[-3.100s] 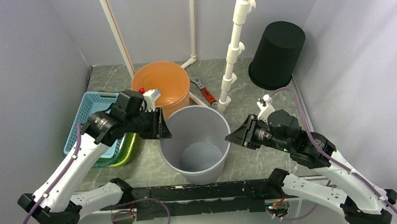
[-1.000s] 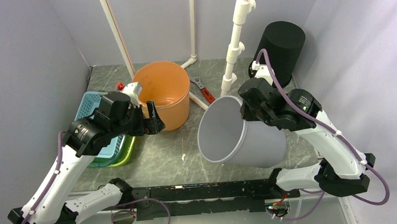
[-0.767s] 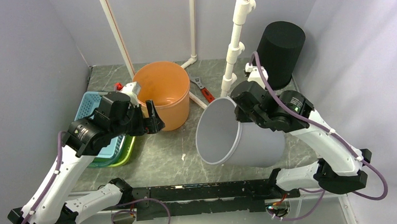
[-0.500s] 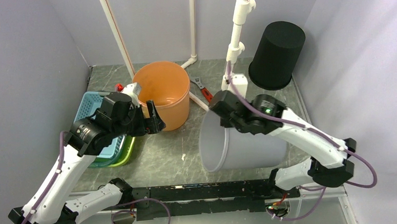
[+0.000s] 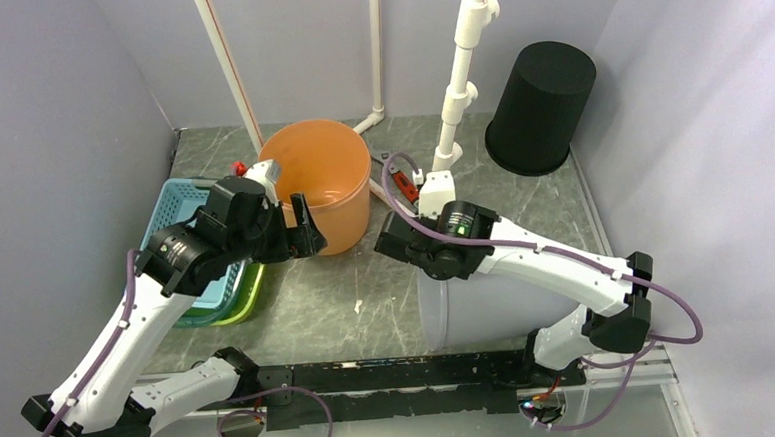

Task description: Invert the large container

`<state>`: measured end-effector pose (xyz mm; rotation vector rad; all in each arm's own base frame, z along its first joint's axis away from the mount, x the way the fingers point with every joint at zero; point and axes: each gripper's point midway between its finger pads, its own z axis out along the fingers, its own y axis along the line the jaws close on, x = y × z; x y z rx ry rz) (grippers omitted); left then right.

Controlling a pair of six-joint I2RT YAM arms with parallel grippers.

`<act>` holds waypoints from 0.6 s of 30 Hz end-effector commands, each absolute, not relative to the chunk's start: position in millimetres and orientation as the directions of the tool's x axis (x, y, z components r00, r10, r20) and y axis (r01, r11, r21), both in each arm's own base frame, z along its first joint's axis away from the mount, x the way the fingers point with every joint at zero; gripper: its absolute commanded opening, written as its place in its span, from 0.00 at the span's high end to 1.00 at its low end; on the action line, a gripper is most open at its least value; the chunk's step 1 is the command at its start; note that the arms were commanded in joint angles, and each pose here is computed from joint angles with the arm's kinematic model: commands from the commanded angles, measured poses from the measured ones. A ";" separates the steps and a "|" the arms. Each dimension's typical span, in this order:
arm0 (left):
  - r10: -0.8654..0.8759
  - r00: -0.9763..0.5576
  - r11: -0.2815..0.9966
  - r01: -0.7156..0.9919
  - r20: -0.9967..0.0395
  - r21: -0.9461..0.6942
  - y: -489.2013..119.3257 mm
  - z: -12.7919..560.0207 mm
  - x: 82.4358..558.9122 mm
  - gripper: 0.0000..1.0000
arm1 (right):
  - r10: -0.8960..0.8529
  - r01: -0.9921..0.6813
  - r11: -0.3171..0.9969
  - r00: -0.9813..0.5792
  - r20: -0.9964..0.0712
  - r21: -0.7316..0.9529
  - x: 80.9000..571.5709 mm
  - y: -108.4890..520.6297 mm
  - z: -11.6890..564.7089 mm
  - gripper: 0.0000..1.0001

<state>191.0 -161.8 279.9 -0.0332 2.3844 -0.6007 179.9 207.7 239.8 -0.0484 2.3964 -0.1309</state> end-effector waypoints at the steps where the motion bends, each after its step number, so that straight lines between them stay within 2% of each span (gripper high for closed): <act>1: -0.250 -0.732 0.895 0.075 -0.634 -0.440 -153.1 289.6 196.5 0.08 | -0.066 0.020 0.992 -0.763 -0.644 -0.125 165.1 214.3 223.2 1.00; 10: -0.399 -0.600 0.912 -0.183 -0.693 -0.366 -93.5 293.3 196.1 0.06 | -0.067 0.025 0.992 -0.723 -0.688 -0.123 161.8 238.5 219.1 1.00; 18: -0.380 -0.608 0.924 -0.218 -0.697 -0.313 -85.2 281.8 195.9 0.06 | -0.087 0.002 0.992 -0.722 -0.687 -0.128 153.0 258.6 211.6 1.00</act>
